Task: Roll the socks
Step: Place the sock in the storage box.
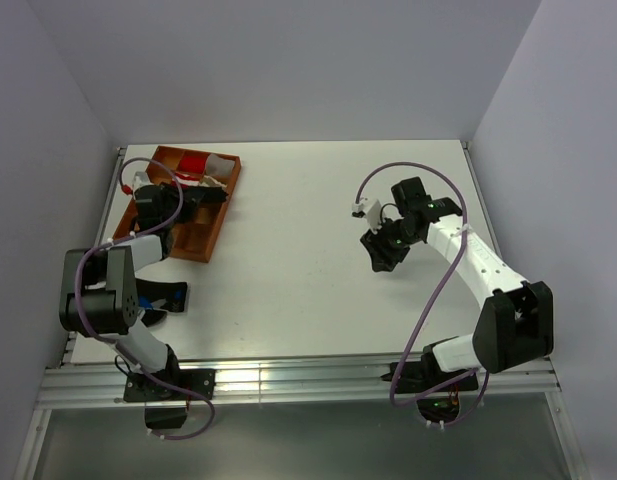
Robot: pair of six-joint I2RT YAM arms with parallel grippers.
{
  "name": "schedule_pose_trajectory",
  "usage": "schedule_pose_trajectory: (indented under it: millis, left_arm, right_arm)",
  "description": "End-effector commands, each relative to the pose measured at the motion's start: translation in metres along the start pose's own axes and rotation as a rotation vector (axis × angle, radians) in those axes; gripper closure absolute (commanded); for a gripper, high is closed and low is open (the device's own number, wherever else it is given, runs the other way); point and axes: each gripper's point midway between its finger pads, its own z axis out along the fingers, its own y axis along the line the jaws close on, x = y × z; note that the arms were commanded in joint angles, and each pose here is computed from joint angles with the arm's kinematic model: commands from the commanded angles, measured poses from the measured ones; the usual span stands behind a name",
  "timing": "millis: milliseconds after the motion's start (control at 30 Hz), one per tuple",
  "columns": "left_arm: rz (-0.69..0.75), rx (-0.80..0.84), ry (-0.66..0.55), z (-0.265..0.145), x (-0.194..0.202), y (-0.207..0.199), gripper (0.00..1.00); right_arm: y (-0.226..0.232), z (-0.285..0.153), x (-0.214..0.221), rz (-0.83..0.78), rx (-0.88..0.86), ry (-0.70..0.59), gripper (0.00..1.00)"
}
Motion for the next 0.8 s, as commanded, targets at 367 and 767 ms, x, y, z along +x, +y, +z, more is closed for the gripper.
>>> schedule_pose_trajectory:
  millis: [367, 767]
  left_arm:
    - [-0.069, -0.080, 0.060, 0.009, 0.012, 0.043, 1.00]
    - [-0.085, -0.276, 0.080, 0.006, 0.002, 0.073, 1.00]
  right_arm:
    - [-0.003, 0.009, 0.009, -0.008, -0.002, 0.009, 0.51]
    - [0.001, 0.009, 0.019, -0.014, -0.013, 0.031, 0.52]
